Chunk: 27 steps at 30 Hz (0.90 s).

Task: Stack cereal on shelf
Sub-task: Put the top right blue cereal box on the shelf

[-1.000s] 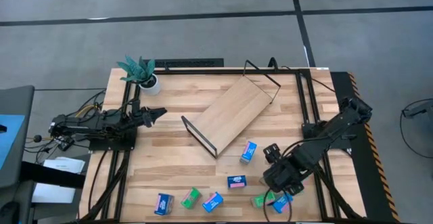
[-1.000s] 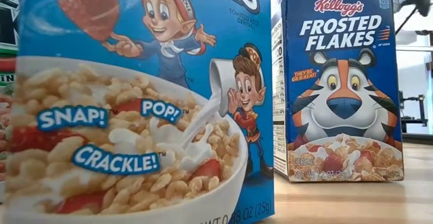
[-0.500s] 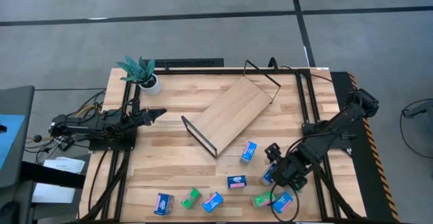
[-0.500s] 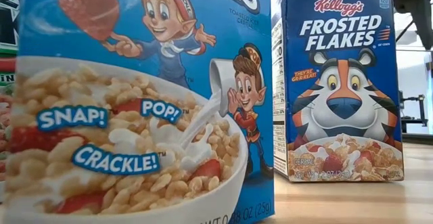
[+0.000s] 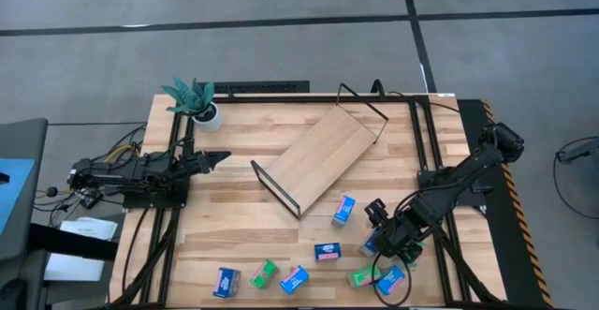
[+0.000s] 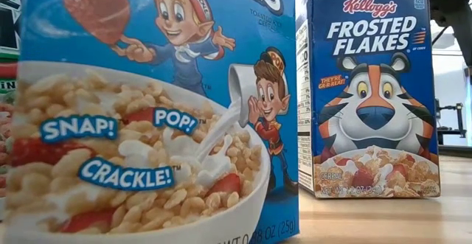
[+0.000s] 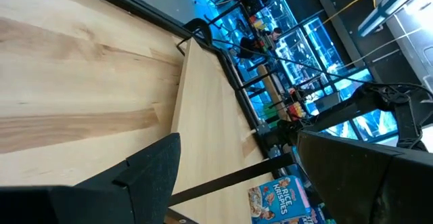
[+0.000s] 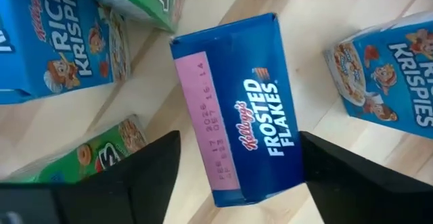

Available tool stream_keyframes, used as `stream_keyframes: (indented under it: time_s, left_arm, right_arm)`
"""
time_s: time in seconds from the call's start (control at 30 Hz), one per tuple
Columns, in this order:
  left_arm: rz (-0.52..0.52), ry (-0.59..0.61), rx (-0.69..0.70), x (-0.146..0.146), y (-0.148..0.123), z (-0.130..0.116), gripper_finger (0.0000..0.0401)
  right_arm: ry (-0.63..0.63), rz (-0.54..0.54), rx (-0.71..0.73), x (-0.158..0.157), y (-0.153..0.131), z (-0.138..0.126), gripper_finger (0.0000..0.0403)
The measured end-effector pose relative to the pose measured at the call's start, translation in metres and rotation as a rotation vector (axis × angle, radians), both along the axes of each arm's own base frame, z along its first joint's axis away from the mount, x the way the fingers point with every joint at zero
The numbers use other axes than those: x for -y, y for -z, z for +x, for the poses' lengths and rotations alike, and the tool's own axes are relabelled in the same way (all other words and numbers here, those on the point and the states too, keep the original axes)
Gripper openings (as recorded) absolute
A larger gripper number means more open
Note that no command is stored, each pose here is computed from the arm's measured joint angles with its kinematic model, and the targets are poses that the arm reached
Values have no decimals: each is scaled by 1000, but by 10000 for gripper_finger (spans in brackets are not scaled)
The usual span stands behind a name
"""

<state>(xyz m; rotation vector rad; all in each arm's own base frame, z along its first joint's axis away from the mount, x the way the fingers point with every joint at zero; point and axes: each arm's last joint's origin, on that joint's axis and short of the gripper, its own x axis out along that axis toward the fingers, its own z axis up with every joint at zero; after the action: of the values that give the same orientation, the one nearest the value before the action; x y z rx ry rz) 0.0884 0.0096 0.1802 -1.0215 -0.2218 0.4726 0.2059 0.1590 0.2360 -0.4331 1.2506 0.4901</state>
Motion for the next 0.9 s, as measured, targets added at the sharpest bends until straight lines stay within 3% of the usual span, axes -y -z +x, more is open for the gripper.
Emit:
stream_keyframes:
  time_s: [0.9]
  left_arm:
    - [-8,2,-18,0,2,0,286]
  right_arm:
    - [48,-17,-25,9,-6,4,185]
